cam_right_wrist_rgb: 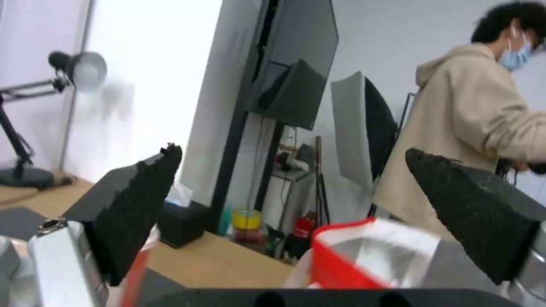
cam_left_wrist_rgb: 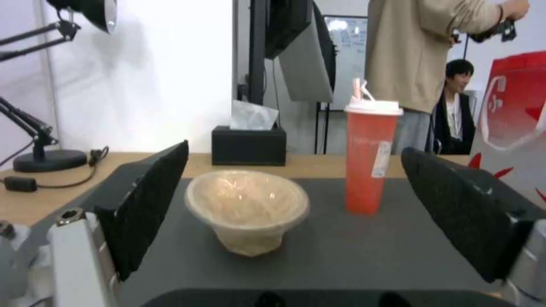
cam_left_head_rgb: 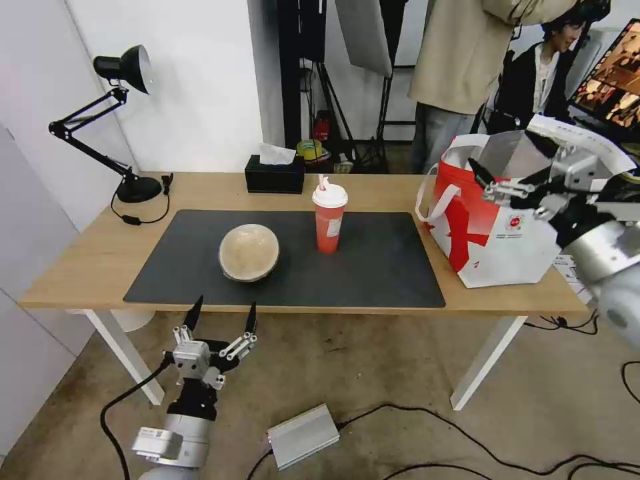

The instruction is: Pick up the trash from the table and place it into the takeout bag.

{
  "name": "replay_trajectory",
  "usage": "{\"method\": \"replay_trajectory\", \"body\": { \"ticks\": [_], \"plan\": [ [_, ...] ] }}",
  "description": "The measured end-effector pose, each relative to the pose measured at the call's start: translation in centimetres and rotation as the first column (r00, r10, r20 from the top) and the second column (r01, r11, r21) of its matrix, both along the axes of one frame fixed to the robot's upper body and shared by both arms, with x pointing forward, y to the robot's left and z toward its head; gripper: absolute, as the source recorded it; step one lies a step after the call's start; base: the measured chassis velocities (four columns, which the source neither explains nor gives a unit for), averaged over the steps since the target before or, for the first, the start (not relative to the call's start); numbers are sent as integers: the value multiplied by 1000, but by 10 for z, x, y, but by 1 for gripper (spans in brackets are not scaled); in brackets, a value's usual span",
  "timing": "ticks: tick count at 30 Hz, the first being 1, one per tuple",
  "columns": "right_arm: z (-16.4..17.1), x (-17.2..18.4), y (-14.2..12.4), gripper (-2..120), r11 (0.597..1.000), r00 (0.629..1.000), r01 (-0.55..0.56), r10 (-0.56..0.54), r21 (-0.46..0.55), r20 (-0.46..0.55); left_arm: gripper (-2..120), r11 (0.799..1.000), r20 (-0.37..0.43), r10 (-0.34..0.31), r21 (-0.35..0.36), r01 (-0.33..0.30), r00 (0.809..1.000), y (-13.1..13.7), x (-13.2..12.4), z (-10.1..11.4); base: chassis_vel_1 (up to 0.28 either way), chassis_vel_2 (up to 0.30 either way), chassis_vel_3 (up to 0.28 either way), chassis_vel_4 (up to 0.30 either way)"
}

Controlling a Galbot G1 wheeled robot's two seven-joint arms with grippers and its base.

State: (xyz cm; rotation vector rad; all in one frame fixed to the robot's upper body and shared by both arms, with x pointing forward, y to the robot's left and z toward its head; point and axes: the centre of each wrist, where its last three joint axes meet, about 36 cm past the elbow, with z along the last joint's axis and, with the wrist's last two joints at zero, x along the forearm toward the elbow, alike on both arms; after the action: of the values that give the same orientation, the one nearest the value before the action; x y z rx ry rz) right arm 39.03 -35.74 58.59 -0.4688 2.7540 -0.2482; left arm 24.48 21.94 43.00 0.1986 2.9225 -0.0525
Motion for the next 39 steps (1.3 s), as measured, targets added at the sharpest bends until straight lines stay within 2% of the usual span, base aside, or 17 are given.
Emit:
{"method": "replay_trajectory", "body": {
  "ticks": [7,11,26,30,39],
  "plan": [
    [-34,-23,20,100,996,1000,7,-7,86,-6,100,1000,22,2,-2,-2,1000,0,1,9,0,0,0,0],
    [-50,-31,29,100,995,1000,-2,2,103,5,100,1000,28,6,-3,-6,1000,-1,1,11,0,0,0,0],
    [-98,-56,66,100,993,999,-25,21,112,36,100,1000,65,17,4,-17,998,0,3,15,0,0,0,0],
    [-120,-71,80,100,993,1000,-24,22,112,22,100,999,92,14,32,-17,996,0,6,15,0,0,0,0],
    [-146,-87,88,100,995,999,-41,43,90,-22,100,999,91,18,32,-21,996,-2,5,14,0,0,0,0]
  ]
}}
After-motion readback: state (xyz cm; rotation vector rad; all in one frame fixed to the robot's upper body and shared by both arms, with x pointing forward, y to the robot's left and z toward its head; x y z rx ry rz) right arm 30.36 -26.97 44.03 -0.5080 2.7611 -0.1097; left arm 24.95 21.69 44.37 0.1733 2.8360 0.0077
